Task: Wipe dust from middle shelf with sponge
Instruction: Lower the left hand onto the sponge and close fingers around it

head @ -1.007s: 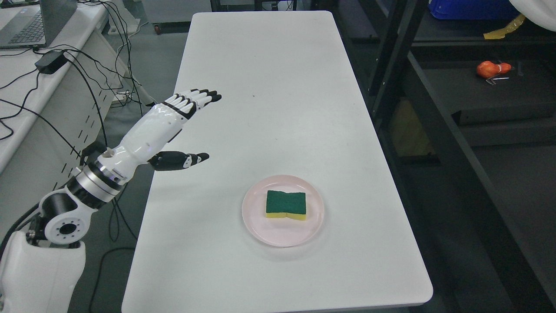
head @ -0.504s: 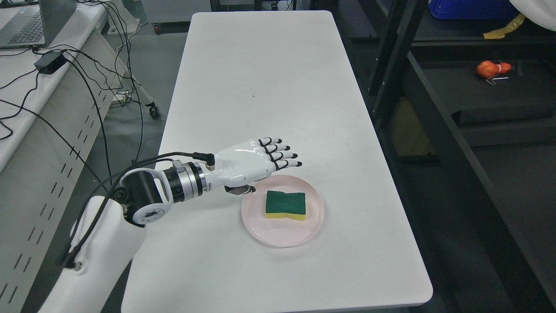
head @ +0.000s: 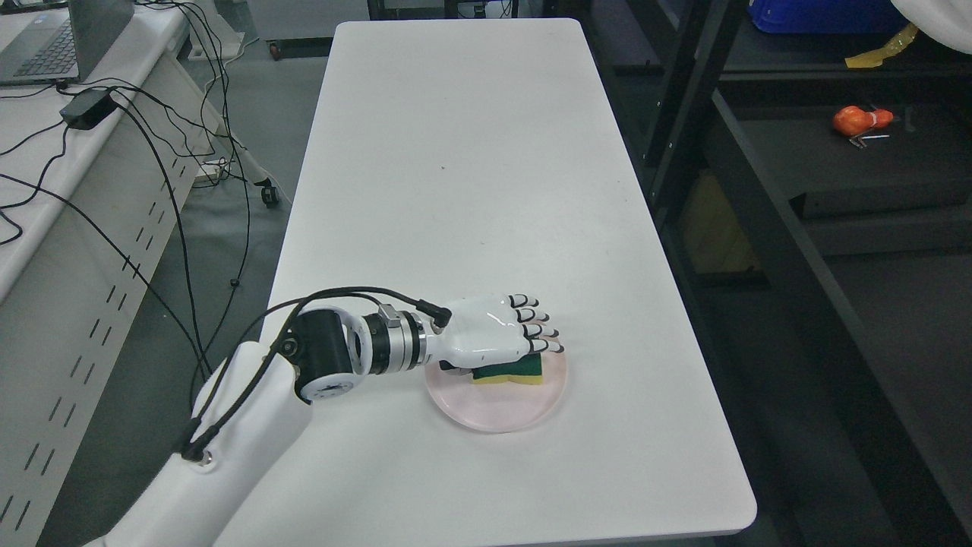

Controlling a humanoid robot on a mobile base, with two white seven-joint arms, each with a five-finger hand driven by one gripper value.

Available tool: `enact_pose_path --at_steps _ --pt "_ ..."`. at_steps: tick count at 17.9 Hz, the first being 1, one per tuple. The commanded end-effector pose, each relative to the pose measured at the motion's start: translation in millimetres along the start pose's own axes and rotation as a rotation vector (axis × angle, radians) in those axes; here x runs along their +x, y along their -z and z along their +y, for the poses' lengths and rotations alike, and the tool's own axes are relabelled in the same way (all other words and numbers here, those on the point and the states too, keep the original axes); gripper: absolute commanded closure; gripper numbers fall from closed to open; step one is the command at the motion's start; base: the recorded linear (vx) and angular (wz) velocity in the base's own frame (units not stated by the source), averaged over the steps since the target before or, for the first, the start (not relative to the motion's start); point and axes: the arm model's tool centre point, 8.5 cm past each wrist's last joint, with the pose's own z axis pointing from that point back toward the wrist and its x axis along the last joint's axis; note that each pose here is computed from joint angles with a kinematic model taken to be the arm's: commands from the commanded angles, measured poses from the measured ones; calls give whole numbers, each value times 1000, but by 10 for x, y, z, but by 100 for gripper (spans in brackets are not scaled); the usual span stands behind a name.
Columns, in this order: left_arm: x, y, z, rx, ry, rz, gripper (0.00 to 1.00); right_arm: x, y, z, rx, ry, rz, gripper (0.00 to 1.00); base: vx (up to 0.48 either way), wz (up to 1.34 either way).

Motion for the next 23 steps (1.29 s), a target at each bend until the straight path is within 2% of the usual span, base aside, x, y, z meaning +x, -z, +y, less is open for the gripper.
enact_pose_path --at_steps 1,6,10,13,18,20,23 --pt "276 295 -51 -63 17 -75 17 95 -1 -101 -14 1 -22 0 0 0" --pt "-22 -5 21 -9 -43 39 36 95 -1 -101 -14 2 -22 0 0 0" --pt "-215 -319 -46 91 -158 122 55 95 -1 -101 -14 1 -22 0 0 0" --pt "-366 -579 -46 228 -282 151 77 95 -1 -101 -14 2 -22 0 0 0" --pt "-622 -1096 31 532 -483 175 99 95 -1 -101 -14 2 -22 0 0 0" --pt "-645 -1263 -37 678 -626 167 100 95 -1 -101 -14 2 -22 0 0 0" --pt "-714 -1450 -131 1047 -977 166 100 95 -1 -101 -14 2 -22 0 0 0"
